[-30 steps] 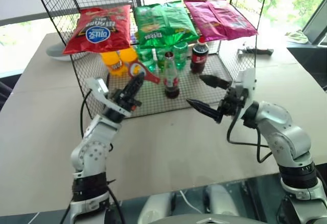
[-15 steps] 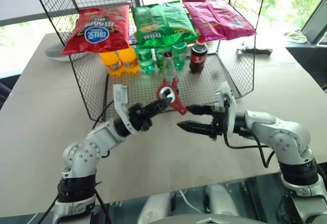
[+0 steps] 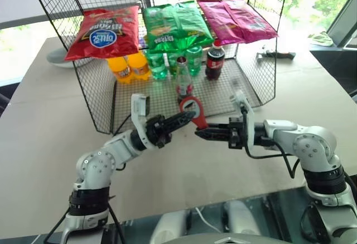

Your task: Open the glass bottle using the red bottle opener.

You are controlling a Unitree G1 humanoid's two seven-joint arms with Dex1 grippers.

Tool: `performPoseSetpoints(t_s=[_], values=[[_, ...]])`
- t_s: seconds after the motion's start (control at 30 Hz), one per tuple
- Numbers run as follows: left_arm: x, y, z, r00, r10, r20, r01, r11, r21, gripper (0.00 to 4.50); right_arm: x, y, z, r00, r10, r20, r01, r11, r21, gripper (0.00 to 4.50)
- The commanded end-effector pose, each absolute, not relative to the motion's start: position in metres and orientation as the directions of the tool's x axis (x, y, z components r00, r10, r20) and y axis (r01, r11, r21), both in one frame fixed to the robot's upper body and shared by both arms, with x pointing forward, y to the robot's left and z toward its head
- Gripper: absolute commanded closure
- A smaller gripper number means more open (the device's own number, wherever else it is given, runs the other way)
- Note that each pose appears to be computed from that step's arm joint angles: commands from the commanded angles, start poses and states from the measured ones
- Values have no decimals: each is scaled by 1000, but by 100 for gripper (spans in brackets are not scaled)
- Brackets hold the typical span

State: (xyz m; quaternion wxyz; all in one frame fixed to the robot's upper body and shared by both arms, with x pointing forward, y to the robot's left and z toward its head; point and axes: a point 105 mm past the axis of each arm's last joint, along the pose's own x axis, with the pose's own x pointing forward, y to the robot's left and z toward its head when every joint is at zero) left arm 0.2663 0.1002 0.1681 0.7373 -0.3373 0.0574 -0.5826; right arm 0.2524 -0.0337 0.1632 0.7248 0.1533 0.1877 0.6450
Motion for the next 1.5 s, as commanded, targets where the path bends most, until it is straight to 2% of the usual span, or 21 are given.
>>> performPoseSetpoints(t_s=[0.03, 0.27, 0.4, 0.43, 0.47, 0.5, 0.53, 0.57, 0.6, 0.63, 0.83, 0.93, 1.13, 1.5], values=[[278, 107, 165, 395, -873, 285, 805, 179, -565, 450, 227, -20, 179, -66, 997, -34, -904, -45, 424, 444], [278, 109, 172, 396, -854, 337, 850, 201, -488, 450, 222, -24, 171, -95, 993, -67, -882, -53, 468, 444], [274, 110, 169, 387, -859, 334, 848, 190, -494, 305, 228, -30, 168, -42, 997, -58, -873, -9, 487, 450], [274, 111, 168, 389, -859, 333, 848, 194, -493, 249, 233, -34, 167, -11, 998, -57, -872, 19, 489, 450], [274, 112, 168, 395, -857, 331, 847, 200, -492, 218, 238, -38, 166, 27, 998, -60, -872, 53, 487, 450], [274, 113, 168, 398, -855, 332, 846, 202, -493, 159, 244, -44, 165, 64, 996, -64, -872, 87, 482, 450], [274, 114, 168, 403, -853, 331, 846, 209, -491, 128, 249, -49, 164, 98, 993, -68, -872, 119, 475, 450], [276, 115, 168, 415, -849, 327, 847, 229, -481, 63, 257, -56, 162, 151, 986, -76, -870, 169, 463, 450], [280, 118, 169, 440, -837, 324, 846, 267, -461, 20, 263, -63, 161, 196, 977, -84, -868, 212, 449, 450], [285, 120, 170, 469, -821, 326, 842, 305, -444, 4, 268, -68, 160, 233, 968, -89, -867, 248, 432, 450], [328, 132, 173, 646, -710, 279, 759, 638, -133, 4, 319, -103, 171, 571, 821, -18, -799, 561, 215, 450], [347, 131, 176, 693, -665, 278, 692, 722, 1, 4, 333, -110, 181, 660, 749, 56, -748, 648, 141, 450], [368, 120, 190, 679, -657, 326, 653, 744, 139, 4, 338, -107, 191, 685, 714, 143, -727, 681, 83, 450], [394, 110, 177, 717, -647, 260, 598, 762, 247, 4, 336, -107, 197, 702, 688, 185, -708, 702, 78, 450]])
